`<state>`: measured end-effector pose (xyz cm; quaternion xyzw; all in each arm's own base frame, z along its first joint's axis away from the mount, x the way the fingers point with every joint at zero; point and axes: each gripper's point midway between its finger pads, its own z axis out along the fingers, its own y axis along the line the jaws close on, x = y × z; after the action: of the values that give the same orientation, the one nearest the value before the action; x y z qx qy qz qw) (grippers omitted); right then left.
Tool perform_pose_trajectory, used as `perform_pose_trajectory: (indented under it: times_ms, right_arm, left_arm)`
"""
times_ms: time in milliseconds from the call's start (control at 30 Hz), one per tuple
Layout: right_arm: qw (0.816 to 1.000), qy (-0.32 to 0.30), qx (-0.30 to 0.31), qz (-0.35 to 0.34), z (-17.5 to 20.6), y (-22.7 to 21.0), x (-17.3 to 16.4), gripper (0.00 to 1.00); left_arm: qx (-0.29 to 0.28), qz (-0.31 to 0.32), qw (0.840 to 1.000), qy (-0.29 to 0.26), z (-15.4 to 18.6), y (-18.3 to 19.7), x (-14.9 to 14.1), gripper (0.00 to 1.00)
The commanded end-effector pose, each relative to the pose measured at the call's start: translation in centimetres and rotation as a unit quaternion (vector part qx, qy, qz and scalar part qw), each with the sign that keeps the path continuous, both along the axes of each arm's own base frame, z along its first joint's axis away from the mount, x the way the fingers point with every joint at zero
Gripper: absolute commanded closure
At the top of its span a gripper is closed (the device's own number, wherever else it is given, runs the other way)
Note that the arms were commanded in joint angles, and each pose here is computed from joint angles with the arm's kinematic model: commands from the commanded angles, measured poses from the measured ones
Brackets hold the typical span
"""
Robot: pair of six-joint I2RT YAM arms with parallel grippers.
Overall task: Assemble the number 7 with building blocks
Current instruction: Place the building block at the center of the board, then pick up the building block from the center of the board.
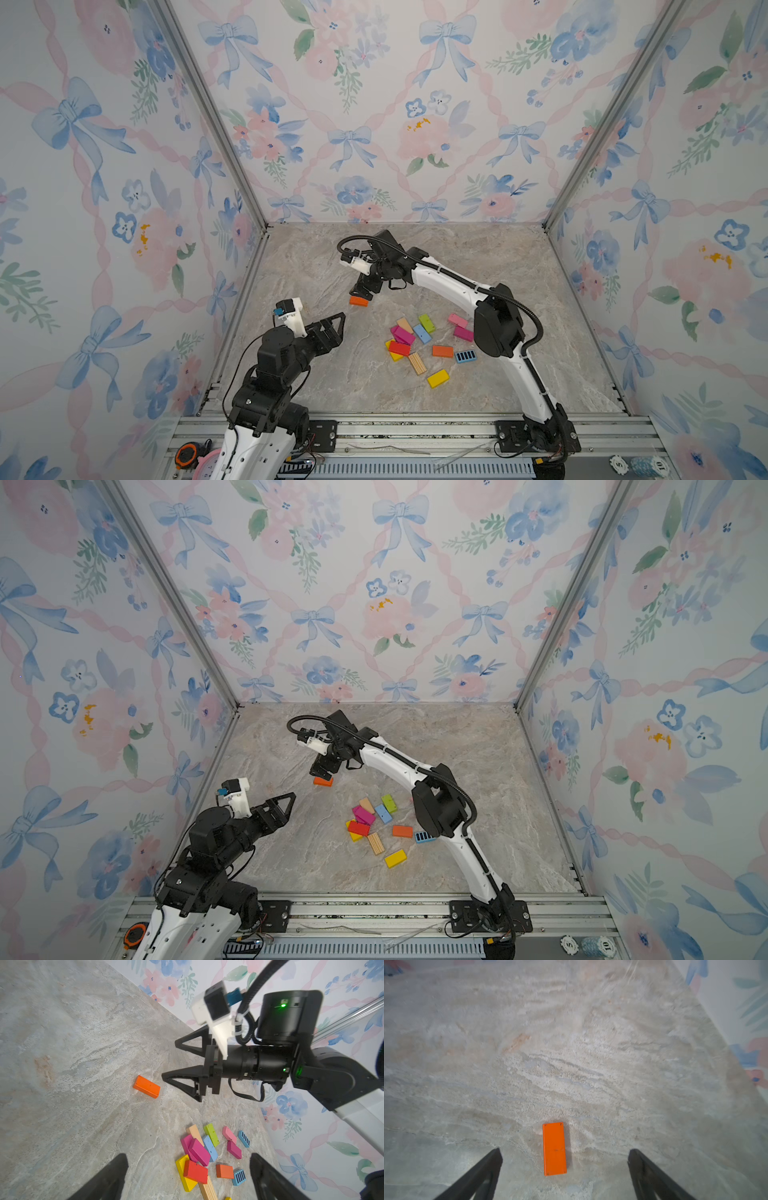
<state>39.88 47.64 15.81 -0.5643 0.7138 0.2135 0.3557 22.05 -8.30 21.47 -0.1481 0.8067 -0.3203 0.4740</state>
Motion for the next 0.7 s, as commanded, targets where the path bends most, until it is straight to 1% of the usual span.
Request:
perform_pose_trajectory:
  times_ms: [0,67,133,200,233,267,333,367,433,467,500,533,600,667]
  right_arm:
    - [0.994,-0.033,0.104,-0.03,6.8,-0.5,1.3,0.03]
    - [0.986,-0.056,0.146,-0.059,9.3,-1.8,1.9,0.03]
    - [0.975,-0.068,0.191,-0.096,11.7,-3.9,2.3,0.03]
    - [0.953,-0.052,0.246,-0.166,13.8,-6.8,3.3,0.03]
    - [0.941,-0.036,0.271,-0.199,14.6,-8.3,3.9,0.03]
    - [0.928,-0.006,0.297,-0.225,15.2,-10.1,4.5,0.03]
    - [0.9,0.069,0.332,-0.273,15.6,-13.3,5.5,0.03]
    - [0.887,0.109,0.343,-0.287,15.5,-15.0,5.8,0.03]
    - [0.867,0.16,0.361,-0.304,15.1,-17.5,5.6,0.03]
    - [0.862,0.178,0.365,-0.304,14.7,-18.4,5.0,0.03]
    - [0.861,0.188,0.36,-0.305,14.3,-19.3,4.3,0.03]
    - [0.865,0.194,0.343,-0.309,13.3,-19.7,3.7,0.03]
    - [0.878,0.185,0.298,-0.324,12.5,-21.3,1.3,0.03]
    - [0.884,0.185,0.259,-0.342,10.9,-22.8,-0.5,0.03]
  left_arm:
    - [0.017,0.0,1.0,-0.014,1.3,0.3,0.0,0.06]
    - [0.02,-0.001,1.0,-0.016,1.7,0.3,0.0,0.06]
    - [0.022,-0.004,1.0,-0.015,1.7,0.2,0.1,0.06]
    - [0.027,-0.008,1.0,-0.009,1.7,0.1,0.1,0.06]
    - [0.029,-0.012,1.0,-0.006,1.7,0.0,0.1,0.07]
    - [0.031,-0.018,0.999,-0.002,1.6,-0.2,0.2,0.07]
    - [0.036,-0.031,0.999,0.013,1.1,-0.6,0.4,0.07]
    - [0.037,-0.04,0.998,0.022,0.8,-1.0,0.4,0.07]
    - [0.038,-0.056,0.997,0.044,-0.2,-1.6,0.6,0.08]
    - [0.039,-0.065,0.996,0.056,-0.8,-1.9,0.7,0.08]
    - [0.042,-0.075,0.994,0.07,-1.4,-2.4,0.8,0.09]
    - [0.047,-0.084,0.992,0.082,-2.0,-2.8,0.9,0.09]
    - [0.072,-0.103,0.986,0.114,-3.6,-3.9,1.1,0.1]
    - [0.102,-0.114,0.98,0.128,-4.5,-5.0,1.2,0.1]
